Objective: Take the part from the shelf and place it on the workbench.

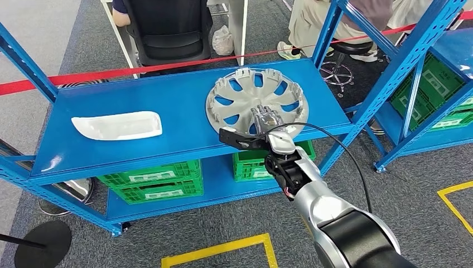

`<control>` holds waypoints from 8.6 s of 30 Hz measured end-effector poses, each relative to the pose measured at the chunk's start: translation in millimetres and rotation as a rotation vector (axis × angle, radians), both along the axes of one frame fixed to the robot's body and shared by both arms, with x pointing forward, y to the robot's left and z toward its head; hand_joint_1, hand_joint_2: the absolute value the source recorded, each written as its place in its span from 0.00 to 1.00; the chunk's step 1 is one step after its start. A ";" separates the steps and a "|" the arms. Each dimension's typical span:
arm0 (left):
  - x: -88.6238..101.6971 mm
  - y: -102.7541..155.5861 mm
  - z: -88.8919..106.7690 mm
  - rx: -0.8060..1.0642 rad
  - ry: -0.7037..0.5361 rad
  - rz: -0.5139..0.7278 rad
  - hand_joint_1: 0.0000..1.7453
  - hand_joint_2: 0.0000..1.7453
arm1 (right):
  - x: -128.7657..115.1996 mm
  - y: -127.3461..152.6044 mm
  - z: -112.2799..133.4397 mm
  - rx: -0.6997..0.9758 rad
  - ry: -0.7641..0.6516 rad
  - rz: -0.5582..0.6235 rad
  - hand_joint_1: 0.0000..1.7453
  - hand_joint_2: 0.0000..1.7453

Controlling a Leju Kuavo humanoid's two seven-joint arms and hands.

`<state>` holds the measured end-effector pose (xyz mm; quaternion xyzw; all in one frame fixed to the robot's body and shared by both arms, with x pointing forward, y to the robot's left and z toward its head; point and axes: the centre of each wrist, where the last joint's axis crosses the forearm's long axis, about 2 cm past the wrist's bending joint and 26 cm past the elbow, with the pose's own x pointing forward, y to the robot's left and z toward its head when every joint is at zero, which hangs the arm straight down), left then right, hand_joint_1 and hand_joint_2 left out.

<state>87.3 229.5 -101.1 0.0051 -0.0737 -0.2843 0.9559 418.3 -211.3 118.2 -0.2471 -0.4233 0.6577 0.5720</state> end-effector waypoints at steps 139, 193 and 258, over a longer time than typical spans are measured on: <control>-3.7 -4.6 0.3 0.001 -0.291 0.038 0.00 1.00 | -125.2 -12.3 106.5 1.715 -0.668 0.449 1.00 1.00; -2.9 -8.1 0.9 -0.032 -0.286 0.163 0.00 1.00 | -161.3 -9.9 97.0 1.713 -0.579 0.482 1.00 1.00; -3.1 1.8 -0.3 -0.023 -0.293 0.169 0.00 1.00 | -166.8 -27.0 104.5 1.770 -0.695 0.428 1.00 1.00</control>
